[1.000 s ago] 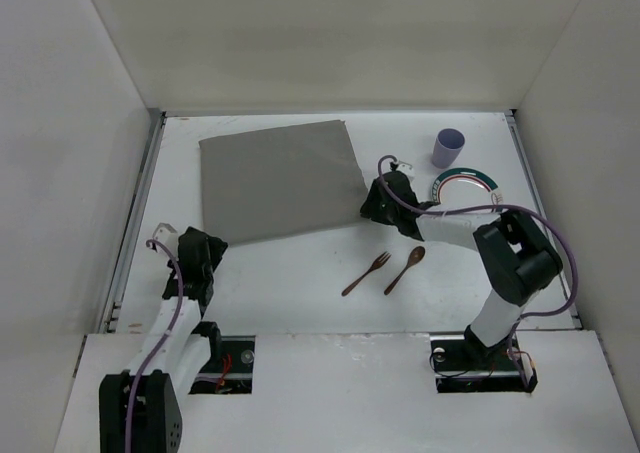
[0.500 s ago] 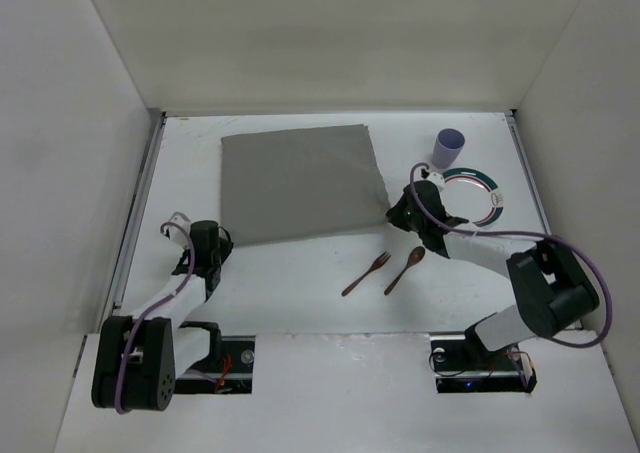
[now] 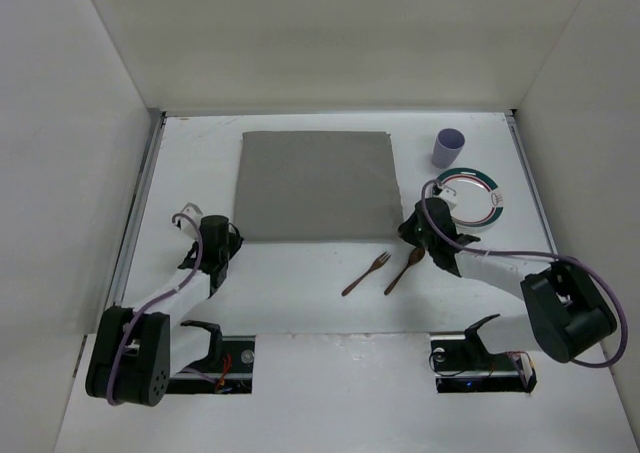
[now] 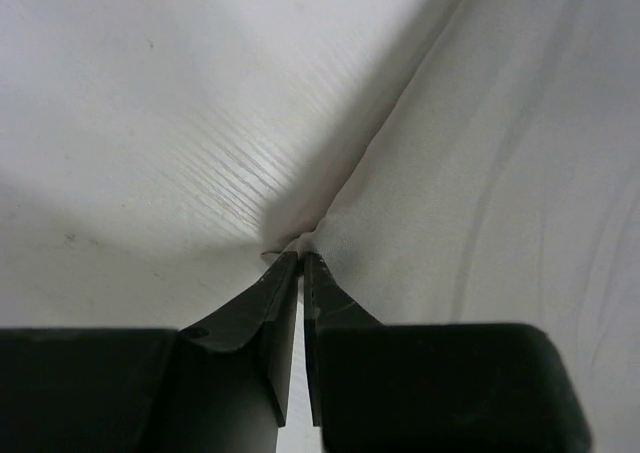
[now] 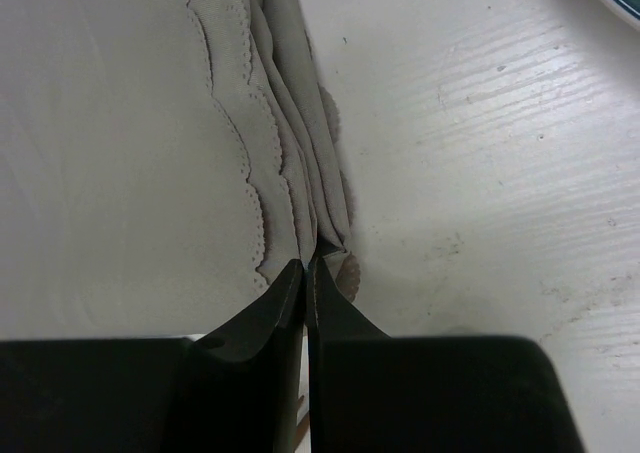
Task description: Set the dinner table for one person
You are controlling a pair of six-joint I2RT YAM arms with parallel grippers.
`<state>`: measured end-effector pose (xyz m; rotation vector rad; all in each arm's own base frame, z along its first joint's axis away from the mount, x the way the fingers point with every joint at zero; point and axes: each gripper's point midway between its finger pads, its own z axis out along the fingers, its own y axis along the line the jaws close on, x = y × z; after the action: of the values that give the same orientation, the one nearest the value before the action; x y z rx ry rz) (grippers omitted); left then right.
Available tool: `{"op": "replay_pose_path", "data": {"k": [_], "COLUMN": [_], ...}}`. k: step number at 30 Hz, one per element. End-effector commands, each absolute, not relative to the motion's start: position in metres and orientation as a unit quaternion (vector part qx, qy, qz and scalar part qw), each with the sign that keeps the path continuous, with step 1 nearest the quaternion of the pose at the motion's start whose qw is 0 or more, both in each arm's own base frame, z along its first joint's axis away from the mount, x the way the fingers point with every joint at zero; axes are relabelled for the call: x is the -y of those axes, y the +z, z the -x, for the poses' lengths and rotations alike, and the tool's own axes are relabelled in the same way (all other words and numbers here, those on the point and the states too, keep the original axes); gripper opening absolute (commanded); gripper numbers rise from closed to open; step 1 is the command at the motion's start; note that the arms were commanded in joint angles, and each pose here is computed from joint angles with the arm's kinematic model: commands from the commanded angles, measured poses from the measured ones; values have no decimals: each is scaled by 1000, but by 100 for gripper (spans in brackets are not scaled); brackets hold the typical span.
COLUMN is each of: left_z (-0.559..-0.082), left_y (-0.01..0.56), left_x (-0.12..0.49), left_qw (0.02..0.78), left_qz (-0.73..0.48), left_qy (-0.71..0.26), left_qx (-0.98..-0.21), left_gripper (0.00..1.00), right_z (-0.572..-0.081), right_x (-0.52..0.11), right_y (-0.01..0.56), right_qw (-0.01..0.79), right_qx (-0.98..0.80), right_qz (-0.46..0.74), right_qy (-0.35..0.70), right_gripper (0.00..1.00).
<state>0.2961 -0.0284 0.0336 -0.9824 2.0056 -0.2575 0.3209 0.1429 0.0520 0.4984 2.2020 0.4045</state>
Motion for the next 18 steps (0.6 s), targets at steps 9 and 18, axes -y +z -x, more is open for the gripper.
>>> {"op": "replay_pose_path", "data": {"k": [9,18], "left_z": [-251,-256], "left_y": [29,56], "left_x": [35,35], "left_qw": [421,462], "left_qz": [374,381], "left_qy": [-107,-139], "left_qx": [-819,-789], "left_gripper": [3,27], "right_z": [-308,-305], "right_x": [-120,-113], "right_y": [63,59], "right_qw": [437,428], "right_qx": [-856,-862], "right_qz": [-228,-233], "right_qy": [153,140], "right_gripper": [8,9]}}
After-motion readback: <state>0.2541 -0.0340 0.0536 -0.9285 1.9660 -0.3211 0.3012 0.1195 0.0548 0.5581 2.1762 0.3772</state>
